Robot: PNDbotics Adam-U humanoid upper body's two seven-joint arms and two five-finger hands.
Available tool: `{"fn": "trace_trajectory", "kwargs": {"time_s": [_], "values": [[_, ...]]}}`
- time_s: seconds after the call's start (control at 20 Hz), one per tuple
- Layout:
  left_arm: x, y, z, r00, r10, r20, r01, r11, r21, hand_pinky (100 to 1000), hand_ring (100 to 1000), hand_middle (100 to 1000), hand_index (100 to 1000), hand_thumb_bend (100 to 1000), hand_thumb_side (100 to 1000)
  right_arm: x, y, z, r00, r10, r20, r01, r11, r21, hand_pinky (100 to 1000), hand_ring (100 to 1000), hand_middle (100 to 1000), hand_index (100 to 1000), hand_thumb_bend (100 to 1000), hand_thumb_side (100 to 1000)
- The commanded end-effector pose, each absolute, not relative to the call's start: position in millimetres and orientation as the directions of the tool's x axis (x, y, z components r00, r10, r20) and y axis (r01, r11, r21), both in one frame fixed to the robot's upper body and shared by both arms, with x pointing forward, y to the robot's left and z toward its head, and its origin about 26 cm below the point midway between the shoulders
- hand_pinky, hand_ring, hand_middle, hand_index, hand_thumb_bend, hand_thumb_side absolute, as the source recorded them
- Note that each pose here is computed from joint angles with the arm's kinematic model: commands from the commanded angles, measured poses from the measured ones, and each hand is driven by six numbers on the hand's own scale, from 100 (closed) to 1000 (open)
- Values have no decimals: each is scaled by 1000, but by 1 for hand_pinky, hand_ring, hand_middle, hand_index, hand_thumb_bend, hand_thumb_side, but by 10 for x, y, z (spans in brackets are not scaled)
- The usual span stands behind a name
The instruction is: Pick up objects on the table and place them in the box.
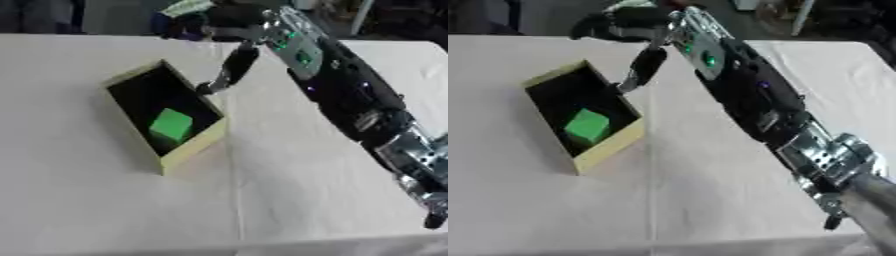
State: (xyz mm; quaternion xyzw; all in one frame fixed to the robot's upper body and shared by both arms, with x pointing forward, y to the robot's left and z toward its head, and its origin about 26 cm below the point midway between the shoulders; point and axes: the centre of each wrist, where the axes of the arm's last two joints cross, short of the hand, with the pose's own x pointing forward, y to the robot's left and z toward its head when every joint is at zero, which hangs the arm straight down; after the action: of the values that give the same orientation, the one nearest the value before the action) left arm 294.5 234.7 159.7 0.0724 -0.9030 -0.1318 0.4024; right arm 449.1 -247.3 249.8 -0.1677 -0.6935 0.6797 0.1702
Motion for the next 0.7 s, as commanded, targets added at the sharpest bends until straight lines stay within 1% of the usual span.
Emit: {"fn": "trace_trajectory", "kwargs": {"time_s": [0.05,0.25,0.35,0.4,0.55,0.7], "values": [[2933,2376,1659,-681,-249,689,-46,953,300,661,678,735,817,247,572,4357,-2796,2803,-870,492,-40,78,57,-995,867,968,951,1000,433,451],[2933,2387,1664,-678,-258,688,-58,952,300,661,678,735,817,240,577,4204,-3178,2849,-816,578,21,112,193,-975,858,972,933,996,414,442],[2933,2383,1668,-679,-259,687,-58,952,301,661,678,735,817,240,577,4160,-3222,2865,-803,596,27,133,223,-966,858,972,933,996,414,442],[2933,2384,1669,-679,-259,687,-59,952,300,661,678,735,817,233,579,4150,-3239,2860,-797,603,30,139,231,-963,836,976,906,982,350,424],[2932,2403,1671,-676,-266,687,-74,952,296,661,678,735,817,232,578,4117,-3541,2674,-731,668,139,121,327,-937,825,984,896,977,311,427],[2932,2399,1671,-676,-267,687,-72,951,299,661,678,735,817,230,578,3997,-3812,2605,-671,708,221,153,423,-893,821,990,893,976,277,438]]}}
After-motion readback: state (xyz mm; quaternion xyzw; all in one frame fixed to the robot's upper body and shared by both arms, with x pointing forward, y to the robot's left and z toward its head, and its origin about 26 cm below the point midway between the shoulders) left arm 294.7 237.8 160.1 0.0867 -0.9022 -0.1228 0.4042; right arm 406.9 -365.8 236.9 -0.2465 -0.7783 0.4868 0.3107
